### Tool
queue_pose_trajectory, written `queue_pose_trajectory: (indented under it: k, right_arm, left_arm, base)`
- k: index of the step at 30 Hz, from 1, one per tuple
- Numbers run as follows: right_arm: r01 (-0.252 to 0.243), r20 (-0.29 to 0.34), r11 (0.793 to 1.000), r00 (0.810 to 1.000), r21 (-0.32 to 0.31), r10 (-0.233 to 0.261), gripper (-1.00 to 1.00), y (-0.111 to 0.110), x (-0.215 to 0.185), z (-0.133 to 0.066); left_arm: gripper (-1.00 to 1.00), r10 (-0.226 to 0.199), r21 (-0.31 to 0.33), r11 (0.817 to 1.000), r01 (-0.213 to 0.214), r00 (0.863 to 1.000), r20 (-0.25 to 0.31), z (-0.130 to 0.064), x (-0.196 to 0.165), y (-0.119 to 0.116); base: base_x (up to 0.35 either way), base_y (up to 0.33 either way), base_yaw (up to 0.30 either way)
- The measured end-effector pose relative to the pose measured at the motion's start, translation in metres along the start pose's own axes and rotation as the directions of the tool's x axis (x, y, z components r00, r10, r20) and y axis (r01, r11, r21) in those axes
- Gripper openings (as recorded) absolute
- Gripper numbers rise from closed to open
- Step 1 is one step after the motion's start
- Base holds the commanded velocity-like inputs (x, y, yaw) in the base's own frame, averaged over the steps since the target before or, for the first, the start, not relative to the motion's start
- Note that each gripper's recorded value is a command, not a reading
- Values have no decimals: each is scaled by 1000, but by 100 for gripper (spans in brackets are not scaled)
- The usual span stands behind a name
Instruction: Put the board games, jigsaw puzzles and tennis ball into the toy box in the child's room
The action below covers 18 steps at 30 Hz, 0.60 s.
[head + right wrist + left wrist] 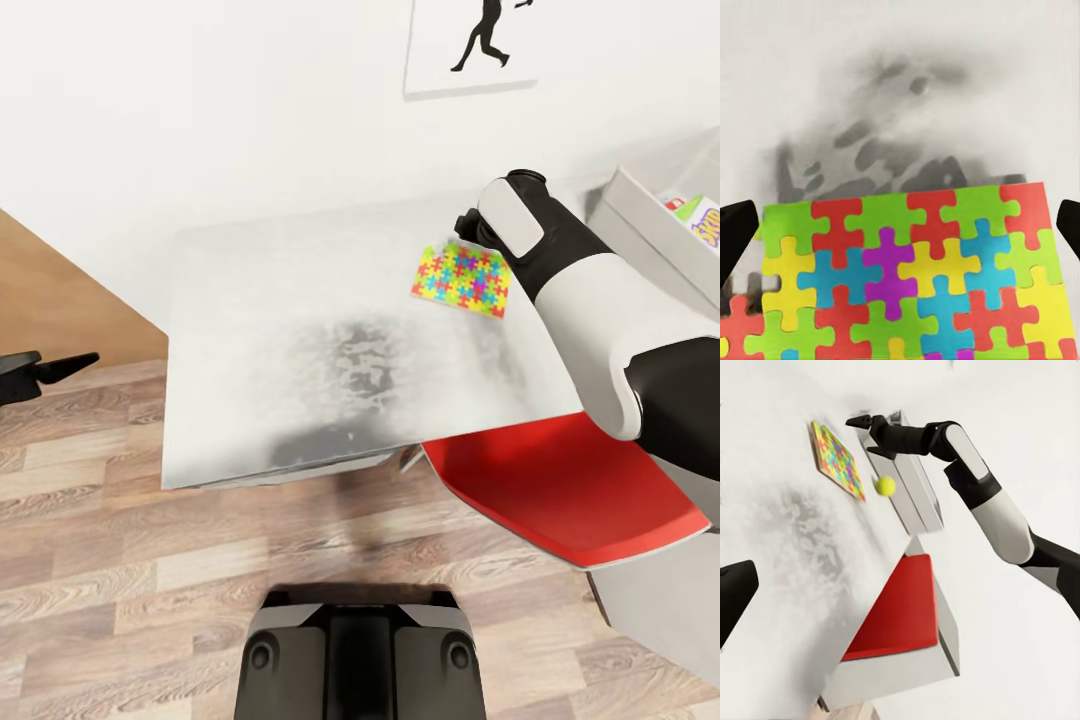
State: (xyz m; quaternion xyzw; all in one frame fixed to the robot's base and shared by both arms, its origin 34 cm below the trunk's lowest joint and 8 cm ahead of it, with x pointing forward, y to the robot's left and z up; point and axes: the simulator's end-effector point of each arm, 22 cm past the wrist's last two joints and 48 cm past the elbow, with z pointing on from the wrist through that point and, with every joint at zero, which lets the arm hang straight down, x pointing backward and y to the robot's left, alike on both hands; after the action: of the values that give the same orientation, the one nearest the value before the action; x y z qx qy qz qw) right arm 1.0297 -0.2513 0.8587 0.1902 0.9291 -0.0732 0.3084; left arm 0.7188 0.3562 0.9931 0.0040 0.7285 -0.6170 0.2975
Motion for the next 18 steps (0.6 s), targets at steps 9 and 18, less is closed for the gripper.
queue_pose_trajectory:
  k: [9,18]
  right_arm:
    - [0,-1,1000,1000,0,0,100,0,0,0]
    - [1,-1,1000,1000,1,-1,100,0,1,1]
  left_arm:
    - [100,-2,0,1000,2,1000,1,0,0,1]
    - [100,-2,0,1000,2,1000,1,0,0,1]
  base:
    - [169,0,0]
    - [23,0,-52]
